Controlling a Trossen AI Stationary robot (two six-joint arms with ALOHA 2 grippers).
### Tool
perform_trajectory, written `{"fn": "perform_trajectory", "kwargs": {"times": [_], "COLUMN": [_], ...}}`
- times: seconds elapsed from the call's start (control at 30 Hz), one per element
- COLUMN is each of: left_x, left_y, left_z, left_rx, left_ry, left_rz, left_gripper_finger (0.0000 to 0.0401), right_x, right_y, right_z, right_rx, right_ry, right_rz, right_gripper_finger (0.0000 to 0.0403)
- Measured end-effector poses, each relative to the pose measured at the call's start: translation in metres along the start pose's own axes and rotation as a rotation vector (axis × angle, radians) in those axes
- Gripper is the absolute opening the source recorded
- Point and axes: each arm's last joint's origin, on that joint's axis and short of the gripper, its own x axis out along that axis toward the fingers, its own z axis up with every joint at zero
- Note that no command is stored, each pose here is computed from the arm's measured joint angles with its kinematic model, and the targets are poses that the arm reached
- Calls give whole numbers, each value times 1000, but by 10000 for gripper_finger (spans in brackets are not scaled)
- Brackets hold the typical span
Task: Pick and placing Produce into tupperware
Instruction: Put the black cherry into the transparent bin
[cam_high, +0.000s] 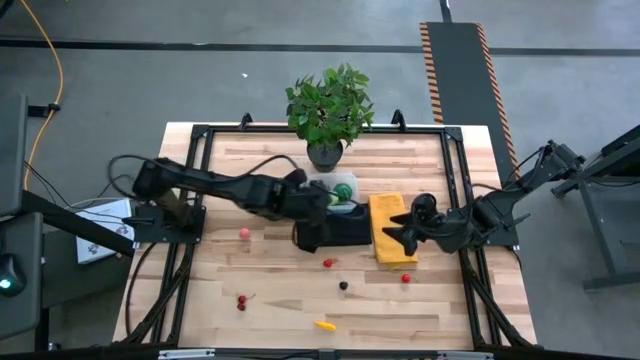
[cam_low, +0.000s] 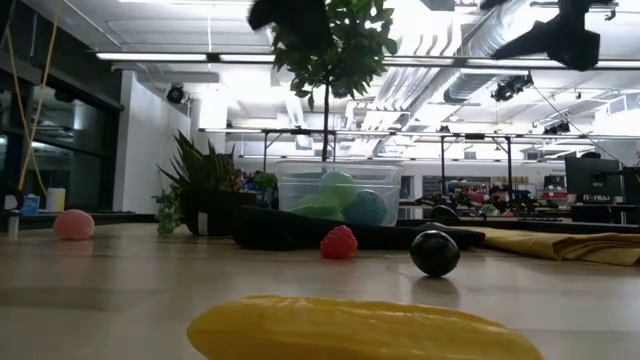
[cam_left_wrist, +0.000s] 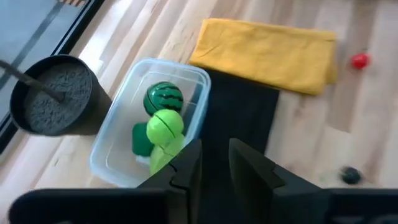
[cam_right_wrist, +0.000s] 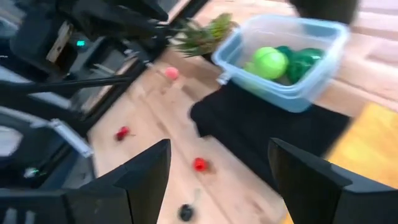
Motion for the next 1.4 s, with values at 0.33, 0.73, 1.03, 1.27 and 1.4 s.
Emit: {"fn": "perform_trajectory", "kwargs": {"times": [0.33, 0.73, 1.03, 1.27, 1.4], "left_x": [-87, -149, -190, -223, -224], "left_y": [2, 20, 41, 62, 70], "left_z": [-16, -45, -73, -90, -107], "left_rx": [-21, 6, 55, 33, 12], "left_ry": [-100, -132, -123, -239, -239], "left_rz": [-129, -147, -186, -242, -278], "left_gripper_finger": [19, 6, 2, 2, 1], "right_x": [-1, 2, 34, 62, 69], "right_y": [12, 28, 40, 67, 80], "right_z": [5, 10, 11, 22, 22], "right_rx": [4, 4, 32, -49, -99], "right_ry": [-13, -78, 12, 115, 223], "right_rz": [122, 241, 224, 211, 142], "right_gripper_finger": [261, 261, 261, 261, 261]}}
